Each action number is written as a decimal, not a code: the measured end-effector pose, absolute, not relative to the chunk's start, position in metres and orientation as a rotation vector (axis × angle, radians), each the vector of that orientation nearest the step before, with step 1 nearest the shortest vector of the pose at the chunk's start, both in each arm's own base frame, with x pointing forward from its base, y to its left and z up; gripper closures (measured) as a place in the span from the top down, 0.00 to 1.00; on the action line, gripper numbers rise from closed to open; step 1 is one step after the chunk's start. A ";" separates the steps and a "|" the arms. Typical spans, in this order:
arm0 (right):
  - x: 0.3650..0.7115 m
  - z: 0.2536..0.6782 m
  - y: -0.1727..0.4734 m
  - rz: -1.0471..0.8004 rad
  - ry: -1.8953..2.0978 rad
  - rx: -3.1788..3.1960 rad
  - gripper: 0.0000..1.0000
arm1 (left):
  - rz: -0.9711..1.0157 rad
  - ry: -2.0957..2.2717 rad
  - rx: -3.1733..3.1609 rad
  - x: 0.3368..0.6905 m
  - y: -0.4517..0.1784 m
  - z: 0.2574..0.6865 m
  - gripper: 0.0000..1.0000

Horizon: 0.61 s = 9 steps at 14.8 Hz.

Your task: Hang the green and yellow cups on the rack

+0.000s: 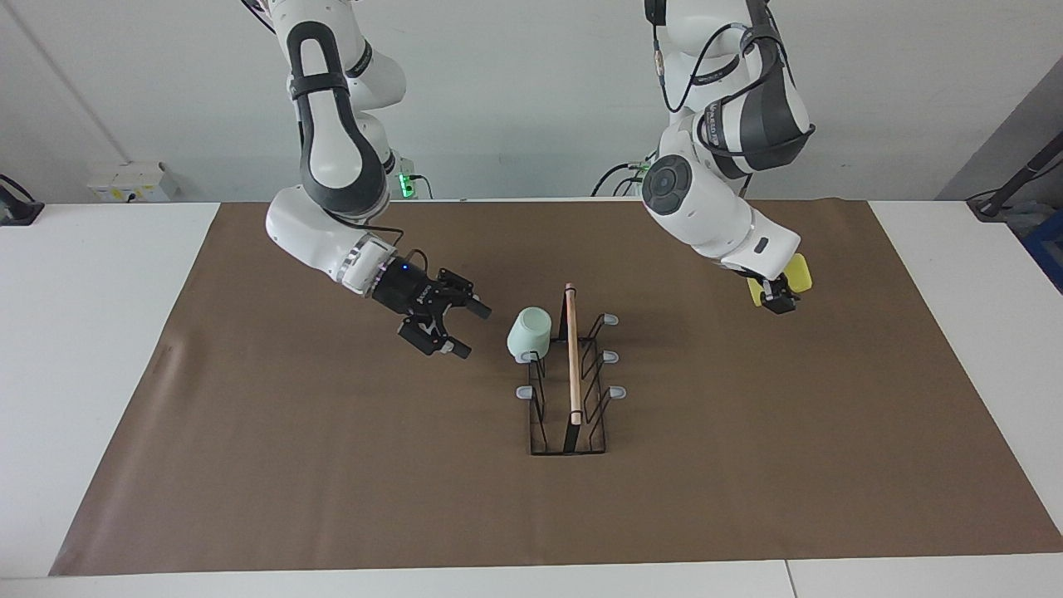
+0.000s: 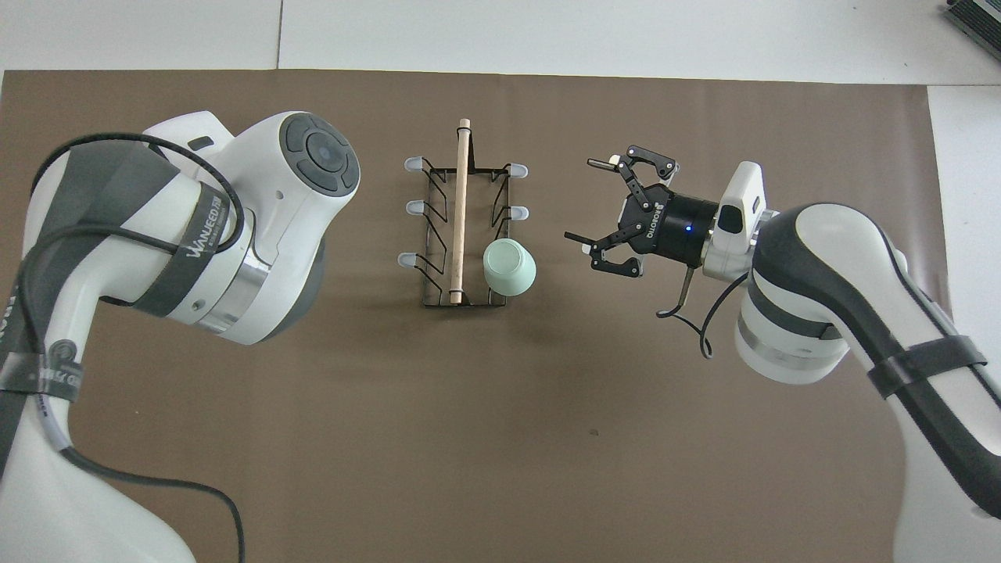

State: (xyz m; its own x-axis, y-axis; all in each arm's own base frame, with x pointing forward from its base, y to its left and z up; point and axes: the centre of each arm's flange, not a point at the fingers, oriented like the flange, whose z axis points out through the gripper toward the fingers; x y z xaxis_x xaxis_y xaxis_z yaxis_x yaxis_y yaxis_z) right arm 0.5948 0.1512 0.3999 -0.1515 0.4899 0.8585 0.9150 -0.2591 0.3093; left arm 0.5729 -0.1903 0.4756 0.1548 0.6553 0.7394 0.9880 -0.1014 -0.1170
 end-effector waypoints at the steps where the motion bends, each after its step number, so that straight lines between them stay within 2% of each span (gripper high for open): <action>1: 0.598 0.401 0.139 -1.372 -1.626 -1.692 1.00 | -0.726 -1.596 -1.797 0.571 -0.198 0.475 0.68; 6: 0.603 0.405 0.074 -1.215 -1.824 -1.606 1.00 | -0.800 -1.685 -1.724 0.566 -0.229 0.470 0.68; 9: 0.606 0.422 0.050 -1.034 -1.942 -1.594 1.00 | -0.821 -1.699 -1.740 0.567 -0.262 0.469 0.68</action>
State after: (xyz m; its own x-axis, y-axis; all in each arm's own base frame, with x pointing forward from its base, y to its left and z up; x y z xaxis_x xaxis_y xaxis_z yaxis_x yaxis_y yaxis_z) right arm 0.6063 0.0498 0.4222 -0.2536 0.6445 0.7213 0.9583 0.0657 0.2782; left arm 0.5674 -0.2623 0.4687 0.0061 0.6516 0.7586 0.9992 -0.0337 0.0210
